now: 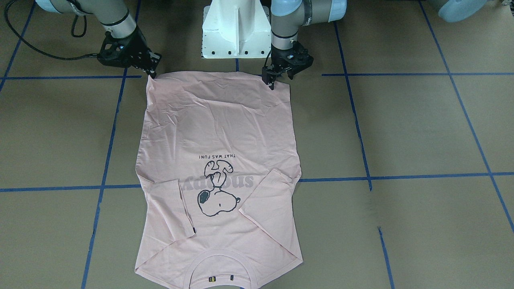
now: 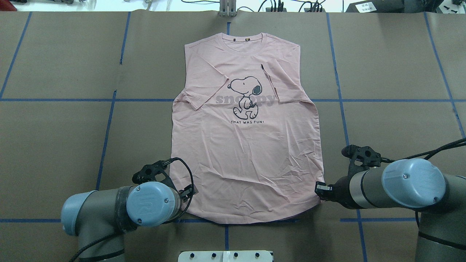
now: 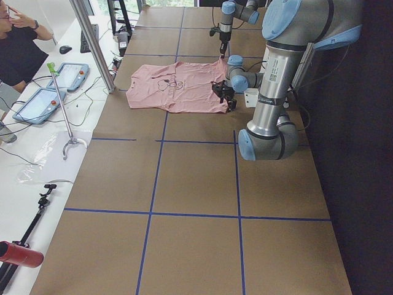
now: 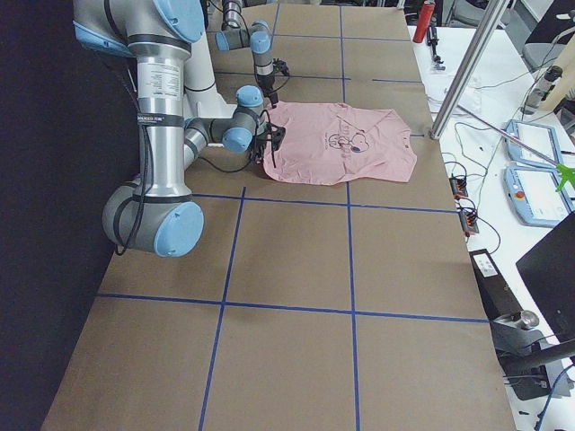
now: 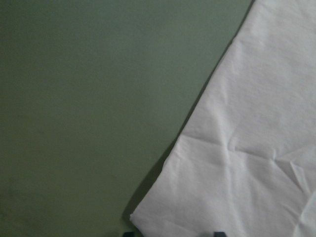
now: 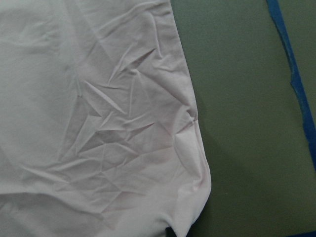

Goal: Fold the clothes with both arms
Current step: 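Close both grippers on the hem corners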

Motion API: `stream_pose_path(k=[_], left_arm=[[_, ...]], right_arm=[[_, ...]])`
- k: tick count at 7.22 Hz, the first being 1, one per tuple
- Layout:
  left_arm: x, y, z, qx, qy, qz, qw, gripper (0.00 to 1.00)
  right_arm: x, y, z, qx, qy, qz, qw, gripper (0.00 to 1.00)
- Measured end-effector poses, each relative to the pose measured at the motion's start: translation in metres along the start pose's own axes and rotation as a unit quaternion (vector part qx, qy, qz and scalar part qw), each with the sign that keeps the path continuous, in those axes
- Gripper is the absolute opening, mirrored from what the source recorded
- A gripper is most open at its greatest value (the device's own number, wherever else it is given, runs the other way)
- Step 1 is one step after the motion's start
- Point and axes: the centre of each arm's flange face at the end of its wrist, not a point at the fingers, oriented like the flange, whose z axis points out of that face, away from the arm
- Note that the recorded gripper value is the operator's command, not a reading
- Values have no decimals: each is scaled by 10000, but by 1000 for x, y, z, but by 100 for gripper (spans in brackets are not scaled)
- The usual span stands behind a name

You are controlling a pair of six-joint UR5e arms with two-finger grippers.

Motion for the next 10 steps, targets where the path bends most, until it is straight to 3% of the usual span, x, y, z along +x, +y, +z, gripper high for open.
stream_pose_path(k=[6,7,9,10], left_arm=[[-5,4,7,7,-81,-34,10000,99],[-5,4,9,12,-98,-35,9999,89],[-5,4,10,12,-100,-44,9999,33],[-4,4,9,11,-96,-52,9999,17]], right_arm=[[2,-1,1,11,17,1,10000,0],[2,-1,1,13,16,1,10000,0],[1,-1,0,15,12,2,10000,0],[1,-1,0,13,8,3,10000,0]])
